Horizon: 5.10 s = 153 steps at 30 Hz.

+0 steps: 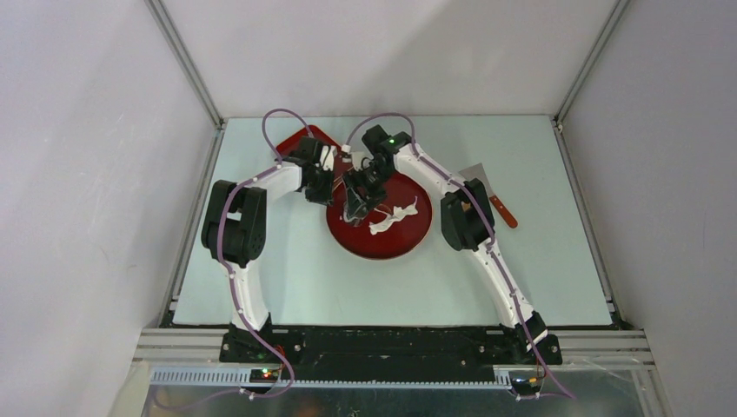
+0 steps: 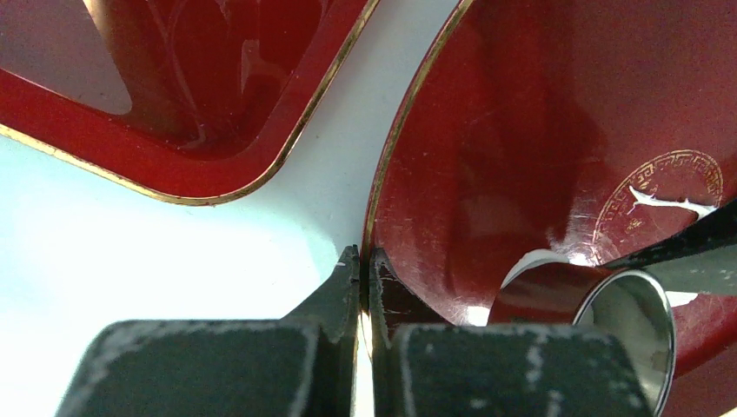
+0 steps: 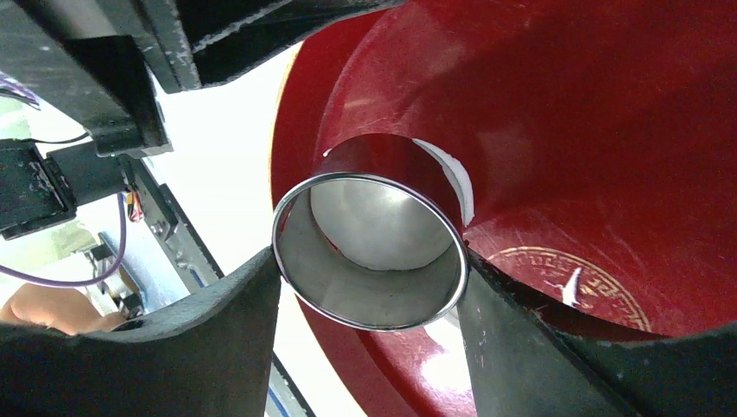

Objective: Roll out the dumpling wrappers from the dough
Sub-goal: Remove the dumpling wrapper from the work surface.

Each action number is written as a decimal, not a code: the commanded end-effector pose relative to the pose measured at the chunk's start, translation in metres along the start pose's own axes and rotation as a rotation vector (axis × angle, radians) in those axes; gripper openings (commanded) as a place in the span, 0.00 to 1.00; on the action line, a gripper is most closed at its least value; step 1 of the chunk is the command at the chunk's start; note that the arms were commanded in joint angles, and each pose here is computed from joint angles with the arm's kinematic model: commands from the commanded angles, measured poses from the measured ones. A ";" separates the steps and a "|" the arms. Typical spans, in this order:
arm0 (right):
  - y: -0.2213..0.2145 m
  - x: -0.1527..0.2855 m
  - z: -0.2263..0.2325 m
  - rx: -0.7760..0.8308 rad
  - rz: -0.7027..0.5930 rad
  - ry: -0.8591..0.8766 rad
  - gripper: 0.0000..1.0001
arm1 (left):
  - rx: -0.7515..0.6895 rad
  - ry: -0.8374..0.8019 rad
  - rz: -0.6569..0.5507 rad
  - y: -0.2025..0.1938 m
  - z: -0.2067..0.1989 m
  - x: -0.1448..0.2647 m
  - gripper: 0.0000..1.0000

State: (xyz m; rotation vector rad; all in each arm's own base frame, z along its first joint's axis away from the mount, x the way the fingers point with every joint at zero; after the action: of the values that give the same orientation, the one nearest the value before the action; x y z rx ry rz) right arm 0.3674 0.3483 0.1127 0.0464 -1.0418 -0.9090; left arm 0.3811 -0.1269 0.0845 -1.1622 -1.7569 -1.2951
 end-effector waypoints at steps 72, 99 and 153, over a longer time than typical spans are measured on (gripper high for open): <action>0.045 0.094 0.022 0.472 -0.003 -0.639 0.24 | -0.022 -0.007 -0.048 0.007 -0.004 0.015 0.00; -0.018 0.119 0.039 0.316 0.075 -0.416 0.24 | -0.022 -0.008 -0.048 0.007 -0.004 0.015 0.00; -0.011 0.110 -0.019 0.165 0.029 -0.472 0.23 | -0.021 -0.008 -0.048 0.007 -0.004 0.016 0.00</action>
State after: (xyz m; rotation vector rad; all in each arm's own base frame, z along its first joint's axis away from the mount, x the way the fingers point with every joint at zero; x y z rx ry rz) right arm 0.3995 0.2870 0.1177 -0.1016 -1.4888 -0.7646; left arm 0.3824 -0.1236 0.0849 -1.1391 -1.7543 -1.3026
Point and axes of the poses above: each gripper's point midway between its finger pads, its own x axis back along the fingers, its own z axis along the line the jaws close on, y = z × x, the point moved 7 cm from there along x, back along the fingers, and after that the axes turned 13 degrees about x, right-handed, at the moved point
